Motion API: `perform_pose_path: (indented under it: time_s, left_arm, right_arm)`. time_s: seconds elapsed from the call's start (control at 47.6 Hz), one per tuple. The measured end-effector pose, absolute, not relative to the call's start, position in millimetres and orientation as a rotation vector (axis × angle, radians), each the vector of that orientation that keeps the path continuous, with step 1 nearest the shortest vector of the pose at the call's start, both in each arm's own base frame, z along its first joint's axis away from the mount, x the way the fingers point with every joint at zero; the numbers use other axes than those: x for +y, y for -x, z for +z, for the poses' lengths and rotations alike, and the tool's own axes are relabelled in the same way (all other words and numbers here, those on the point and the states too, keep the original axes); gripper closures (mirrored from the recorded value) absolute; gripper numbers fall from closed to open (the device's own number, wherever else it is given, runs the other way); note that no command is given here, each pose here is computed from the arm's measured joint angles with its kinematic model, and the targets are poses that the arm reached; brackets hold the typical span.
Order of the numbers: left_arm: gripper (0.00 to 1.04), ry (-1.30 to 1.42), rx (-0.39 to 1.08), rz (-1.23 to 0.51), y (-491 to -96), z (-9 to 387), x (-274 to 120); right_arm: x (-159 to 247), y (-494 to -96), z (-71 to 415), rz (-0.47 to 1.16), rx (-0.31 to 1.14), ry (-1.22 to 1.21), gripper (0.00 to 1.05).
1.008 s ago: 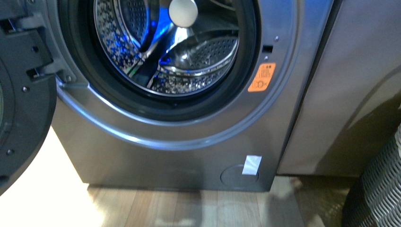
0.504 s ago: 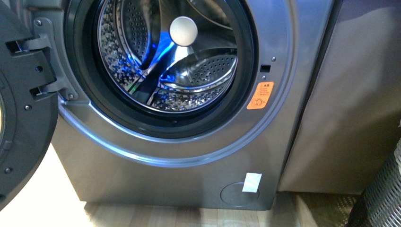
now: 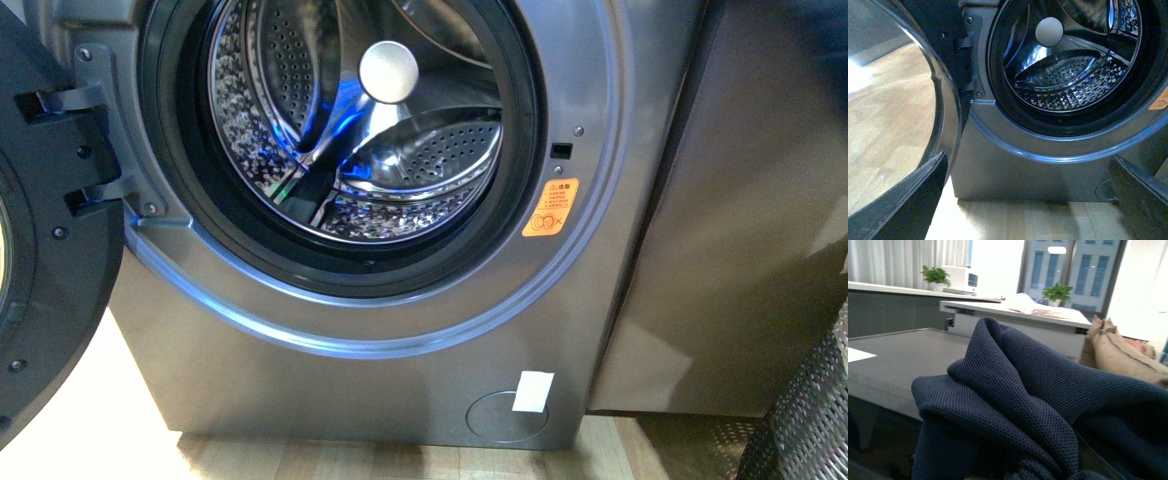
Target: Put clothes into washing machine
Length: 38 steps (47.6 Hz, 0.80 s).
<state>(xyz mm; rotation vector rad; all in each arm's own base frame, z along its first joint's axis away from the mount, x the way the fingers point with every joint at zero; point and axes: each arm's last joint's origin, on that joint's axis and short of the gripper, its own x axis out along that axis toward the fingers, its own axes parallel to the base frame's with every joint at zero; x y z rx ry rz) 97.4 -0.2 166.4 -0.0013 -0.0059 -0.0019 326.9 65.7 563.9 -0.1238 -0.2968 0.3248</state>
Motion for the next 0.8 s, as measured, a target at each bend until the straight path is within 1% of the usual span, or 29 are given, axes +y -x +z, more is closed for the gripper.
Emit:
perform_pose_path:
  time_s: [0.189,0.378,0.441,0.567,0.798]
  left_arm:
    - [0.07,0.002,-0.006,-0.002,-97,166,0]
    - [0.07,0.001,-0.006,-0.002,-97,166,0]
    - [0.07,0.001,-0.006,-0.002,-97,166,0]
    - [0.07,0.001,-0.006,-0.002,-97,166,0]
    - [0.07,0.001,-0.006,-0.002,-97,166,0]
  right_arm:
    - [118,-332,551,0.474,-0.298,0.104,0.93]
    - [127,-331,548,0.624,-0.280,0.049,0.93]
    - [136,-345,544,0.649,-0.293,0.012,0.93]
    - [125,-364,524,0.769,-0.137,-0.049,0.93]
    - [104,-360,524,0.828,-0.136,-0.098,0.93]
